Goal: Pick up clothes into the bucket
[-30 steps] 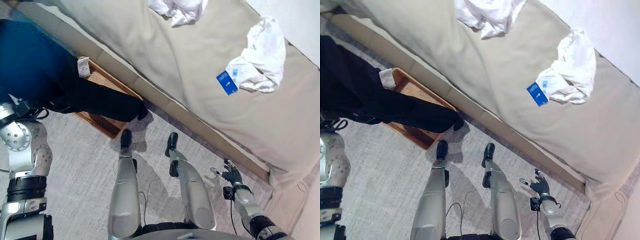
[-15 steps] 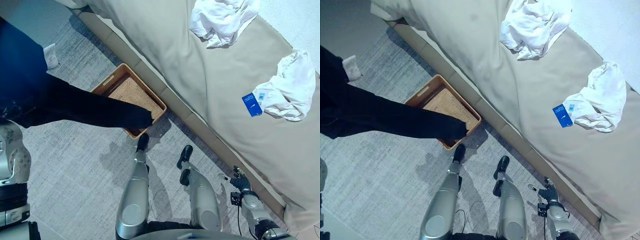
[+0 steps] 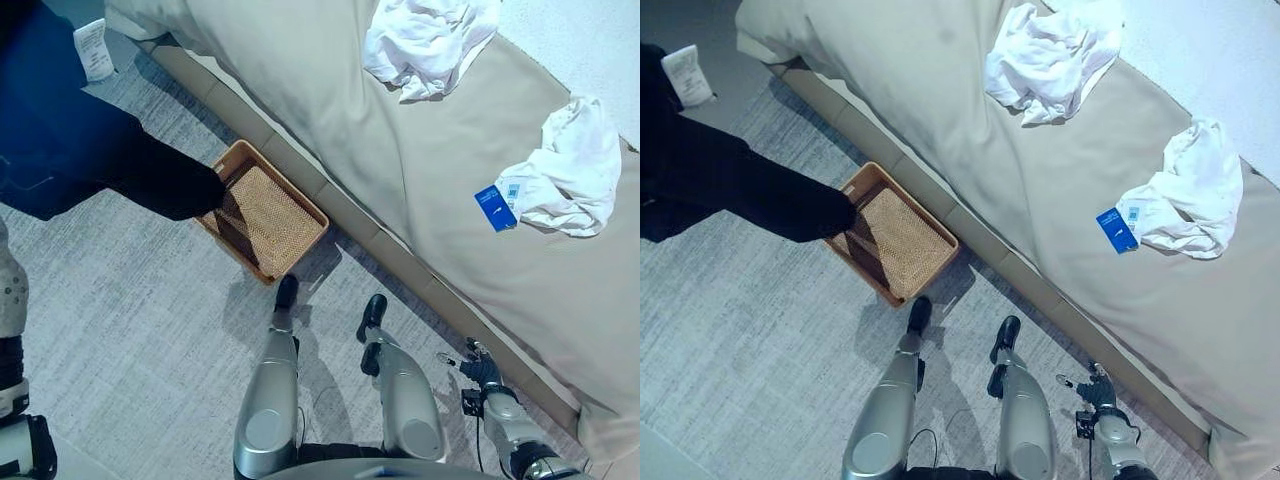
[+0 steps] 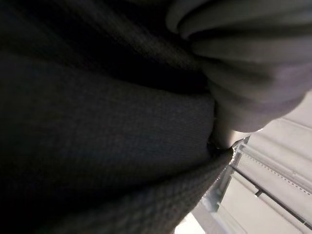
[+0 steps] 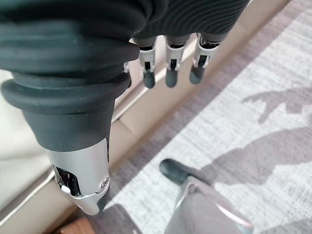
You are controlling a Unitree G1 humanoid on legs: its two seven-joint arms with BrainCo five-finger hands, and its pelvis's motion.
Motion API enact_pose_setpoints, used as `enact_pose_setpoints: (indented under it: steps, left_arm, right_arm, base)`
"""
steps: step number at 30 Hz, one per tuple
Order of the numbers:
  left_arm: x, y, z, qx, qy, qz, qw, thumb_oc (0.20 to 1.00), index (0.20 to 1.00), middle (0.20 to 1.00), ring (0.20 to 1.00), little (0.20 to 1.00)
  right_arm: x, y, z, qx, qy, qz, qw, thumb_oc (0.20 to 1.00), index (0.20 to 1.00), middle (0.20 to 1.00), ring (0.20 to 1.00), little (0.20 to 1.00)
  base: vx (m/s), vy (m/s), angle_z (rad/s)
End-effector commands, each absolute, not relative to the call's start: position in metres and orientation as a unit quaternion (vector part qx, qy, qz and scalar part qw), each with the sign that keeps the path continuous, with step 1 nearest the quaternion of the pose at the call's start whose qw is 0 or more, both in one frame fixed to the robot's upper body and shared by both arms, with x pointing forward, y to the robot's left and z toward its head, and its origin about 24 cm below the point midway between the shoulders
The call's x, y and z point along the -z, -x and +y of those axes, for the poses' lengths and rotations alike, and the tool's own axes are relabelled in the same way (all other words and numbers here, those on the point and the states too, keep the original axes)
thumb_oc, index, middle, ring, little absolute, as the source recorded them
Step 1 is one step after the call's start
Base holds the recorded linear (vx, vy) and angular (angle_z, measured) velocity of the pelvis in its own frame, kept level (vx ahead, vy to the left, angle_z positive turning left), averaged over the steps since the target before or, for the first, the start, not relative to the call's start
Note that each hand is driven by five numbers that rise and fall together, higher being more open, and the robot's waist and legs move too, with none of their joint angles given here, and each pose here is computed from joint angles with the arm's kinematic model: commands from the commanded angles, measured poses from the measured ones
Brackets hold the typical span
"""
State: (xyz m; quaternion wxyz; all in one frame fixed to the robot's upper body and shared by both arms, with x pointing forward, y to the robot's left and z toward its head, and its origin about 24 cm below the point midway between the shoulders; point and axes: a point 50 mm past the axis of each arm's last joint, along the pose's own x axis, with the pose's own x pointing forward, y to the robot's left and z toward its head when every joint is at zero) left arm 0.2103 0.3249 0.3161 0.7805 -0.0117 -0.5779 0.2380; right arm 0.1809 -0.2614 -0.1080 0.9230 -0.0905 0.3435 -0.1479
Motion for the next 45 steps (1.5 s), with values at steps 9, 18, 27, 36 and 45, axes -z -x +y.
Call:
enact_pose_setpoints:
  steps: [9,18,27,36,45]
  left_arm:
    - [-0.277,-0.236,0.351,-0.285,0.018,-0.491,0.823,0.2,0.2,0.2,0.2,0.2]
    - [-0.209,-0.256,0.355,-0.318,-0.014,-0.355,0.879,0.2,0.2,0.2,0.2,0.2]
    - [-0.172,-0.285,0.34,-0.318,-0.01,-0.267,0.91,0.2,0.2,0.2,0.2,0.2]
    - [-0.161,-0.311,0.319,-0.297,-0.002,-0.229,0.927,0.2,0.2,0.2,0.2,0.2]
    - [-0.18,-0.325,0.331,-0.334,0.01,-0.226,0.915,0.2,0.2,0.2,0.2,0.2]
  right_arm:
    - [0.098,-0.18,-0.281,0.162,0.11,0.33,0.924,1.0,1.0,1.0,1.0,1.0]
    - [0.09,-0.185,-0.285,0.177,0.107,0.301,0.931,1.0,1.0,1.0,1.0,1.0]
    - [0.078,-0.199,-0.281,0.17,0.111,0.263,0.943,1.0,1.0,1.0,1.0,1.0]
    - [0.064,-0.209,-0.277,0.168,0.097,0.217,0.957,1.0,1.0,1.0,1.0,1.0]
    - [0.054,-0.216,-0.277,0.188,0.078,0.183,0.962,1.0,1.0,1.0,1.0,1.0]
  base:
    - [-0.01,0.003,-0.09]
    - [0.0,0.008,-0.07]
    - [-0.01,0.029,-0.05]
    - [0.02,0.061,-0.16]
    - [0.02,0.03,-0.08]
